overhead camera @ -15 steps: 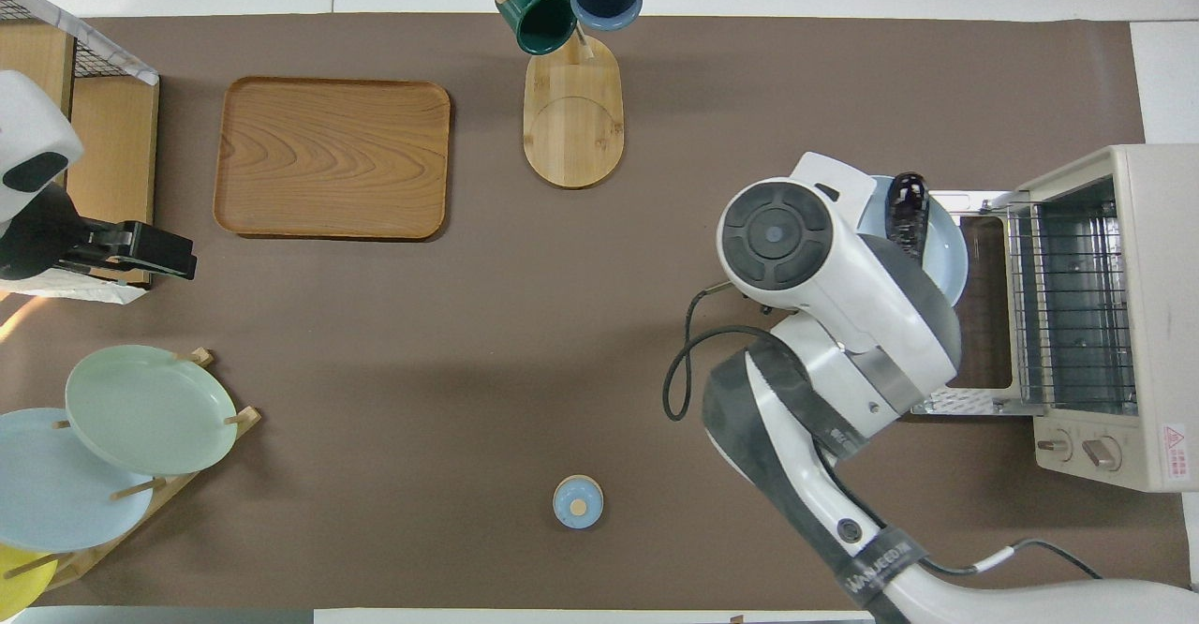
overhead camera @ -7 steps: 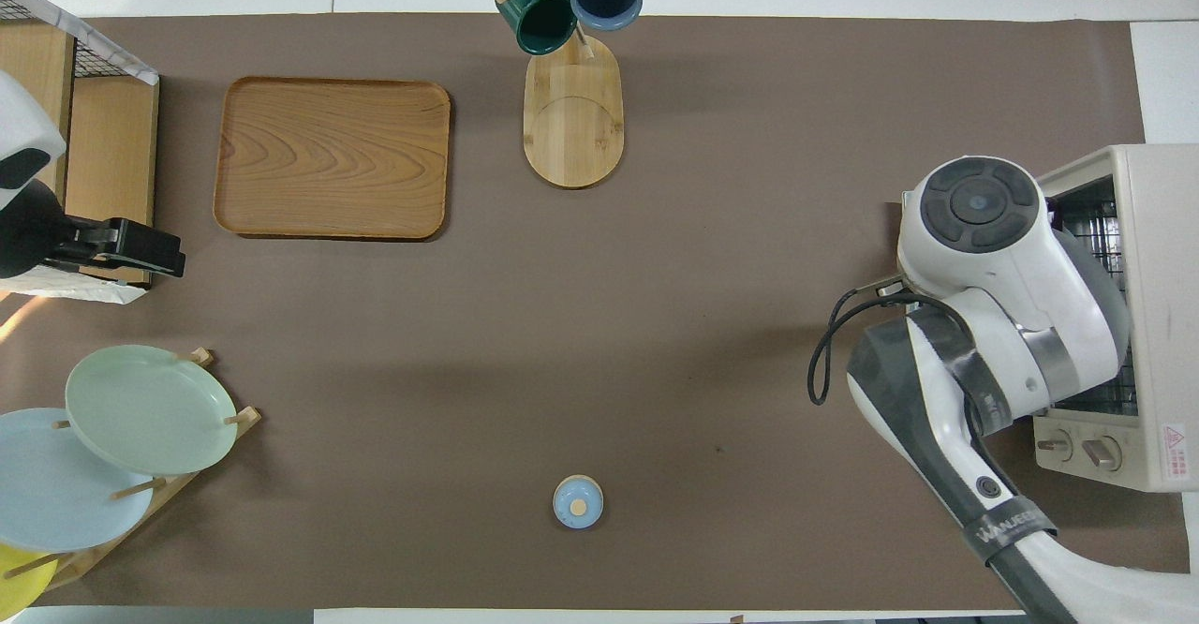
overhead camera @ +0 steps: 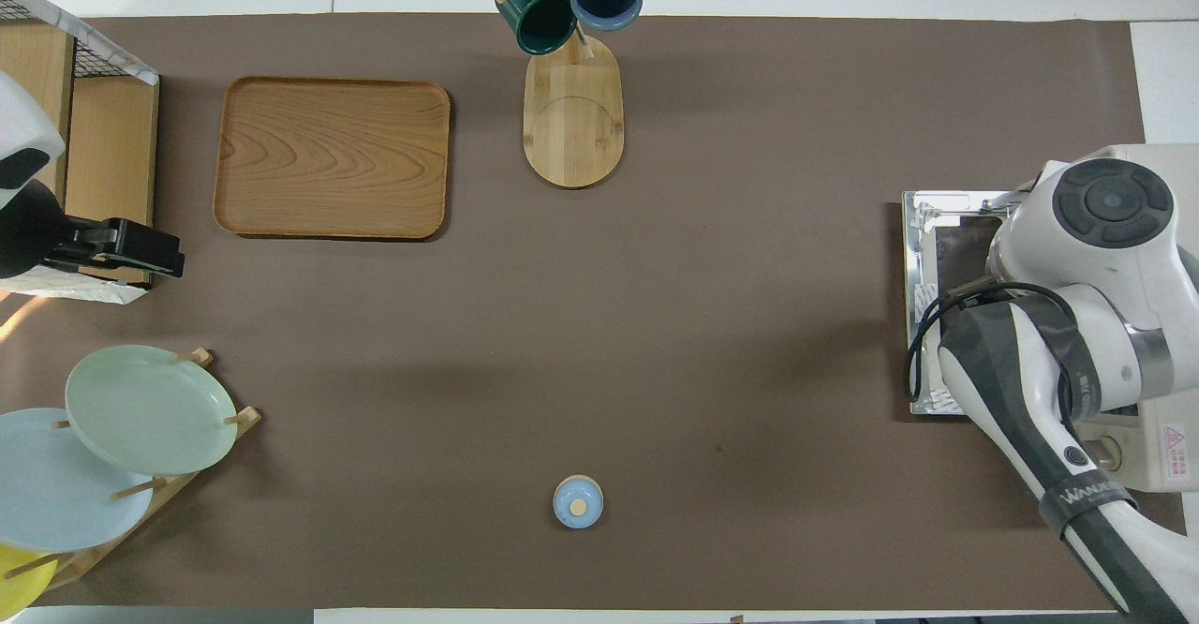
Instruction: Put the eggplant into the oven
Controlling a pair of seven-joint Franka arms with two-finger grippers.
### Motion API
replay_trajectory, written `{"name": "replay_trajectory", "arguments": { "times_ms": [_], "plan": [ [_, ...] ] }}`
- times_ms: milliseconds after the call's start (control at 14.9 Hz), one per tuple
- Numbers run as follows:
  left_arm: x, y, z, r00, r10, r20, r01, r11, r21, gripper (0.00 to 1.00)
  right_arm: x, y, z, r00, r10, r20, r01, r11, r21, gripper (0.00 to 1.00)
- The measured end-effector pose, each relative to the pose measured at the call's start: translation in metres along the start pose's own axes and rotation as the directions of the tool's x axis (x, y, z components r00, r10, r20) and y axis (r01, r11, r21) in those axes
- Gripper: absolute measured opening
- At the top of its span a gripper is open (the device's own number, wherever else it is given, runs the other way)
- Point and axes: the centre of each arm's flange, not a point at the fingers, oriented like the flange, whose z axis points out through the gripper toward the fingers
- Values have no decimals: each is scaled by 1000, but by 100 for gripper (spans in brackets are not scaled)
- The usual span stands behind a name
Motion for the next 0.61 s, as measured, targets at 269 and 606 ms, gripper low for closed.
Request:
{"name": "replay_trajectory", "arguments": {
  "times_ms": [269,606],
  "plan": [
    [0,-1,0,1000,-3,0,3,1000,0,100,-7,-3,3,1000,20,7,-21,999,41,3],
    [-1,-22,0,999,-41,0,41,999,-1,100,-10,-6,6,1000,7,14,-8,998,58,23]
  ]
}}
